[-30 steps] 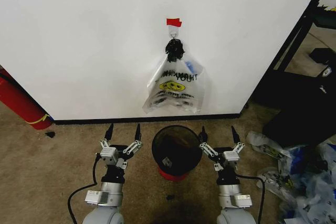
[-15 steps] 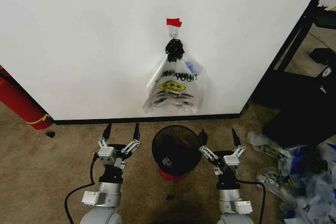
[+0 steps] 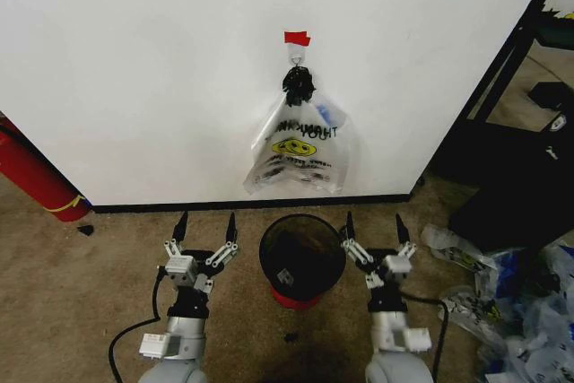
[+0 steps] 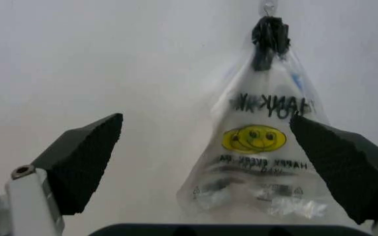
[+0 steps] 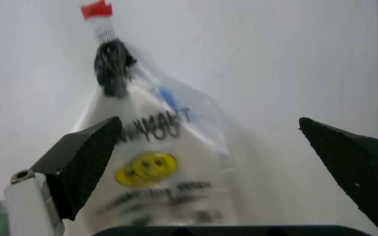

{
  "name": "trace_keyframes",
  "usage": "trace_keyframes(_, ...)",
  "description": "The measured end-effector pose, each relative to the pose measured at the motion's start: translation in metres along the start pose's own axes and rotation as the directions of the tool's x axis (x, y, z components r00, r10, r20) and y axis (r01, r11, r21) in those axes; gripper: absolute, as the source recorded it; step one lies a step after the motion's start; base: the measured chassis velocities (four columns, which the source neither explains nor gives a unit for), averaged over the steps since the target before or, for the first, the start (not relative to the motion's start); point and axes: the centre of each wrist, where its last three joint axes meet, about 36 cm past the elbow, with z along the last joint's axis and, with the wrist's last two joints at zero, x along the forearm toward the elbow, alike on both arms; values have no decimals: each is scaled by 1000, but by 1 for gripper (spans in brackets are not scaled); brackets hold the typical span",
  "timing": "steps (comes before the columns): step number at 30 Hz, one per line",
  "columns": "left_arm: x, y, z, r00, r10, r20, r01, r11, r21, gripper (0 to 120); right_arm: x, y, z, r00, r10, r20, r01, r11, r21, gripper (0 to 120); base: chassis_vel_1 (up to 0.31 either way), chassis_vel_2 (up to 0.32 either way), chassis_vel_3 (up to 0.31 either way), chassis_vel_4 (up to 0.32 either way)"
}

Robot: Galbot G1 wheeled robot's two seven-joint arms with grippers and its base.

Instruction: Pick up the garbage bag from the wall and place it over the trash bin.

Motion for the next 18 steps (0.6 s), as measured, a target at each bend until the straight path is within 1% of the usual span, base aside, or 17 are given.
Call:
trace_keyframes(1,0,0,0,1000,0,0,0,1000,0,100,0,0,0,1000,0,0,0,1000,0,100,0,0,0,0)
trace_keyframes(4,3,1,-2,1000,5,-5,-6,1000,-14,100,-34,8,0,1000,-25,7,26,988,-149,100,0,0,0,0)
trace_keyframes(8,-2,2,4,999,43,-10,-43,999,-26,100,-71,19,-6,997,-51,51,63,957,-283,100,0,0,0,0)
trace_keyframes(9,-2,2,4,999,43,-10,-43,999,-26,100,-71,19,-6,997,-51,51,63,957,-283,100,0,0,0,0)
trace_keyframes(12,-1,4,6,999,42,-17,-43,999,-32,100,-91,28,-3,992,-103,78,122,943,-309,100,0,0,0,0)
trace_keyframes(14,-1,5,6,999,40,-16,-41,999,-35,100,-97,30,-1,988,-128,86,149,936,-318,100,0,0,0,0)
trace_keyframes(16,-2,6,7,999,36,-15,-36,999,-36,100,-107,34,6,980,-169,103,194,919,-342,100,0,0,0,0)
trace_keyframes(18,-2,5,7,999,36,-15,-36,999,-36,100,-111,35,9,978,-177,111,206,914,-350,100,0,0,0,0)
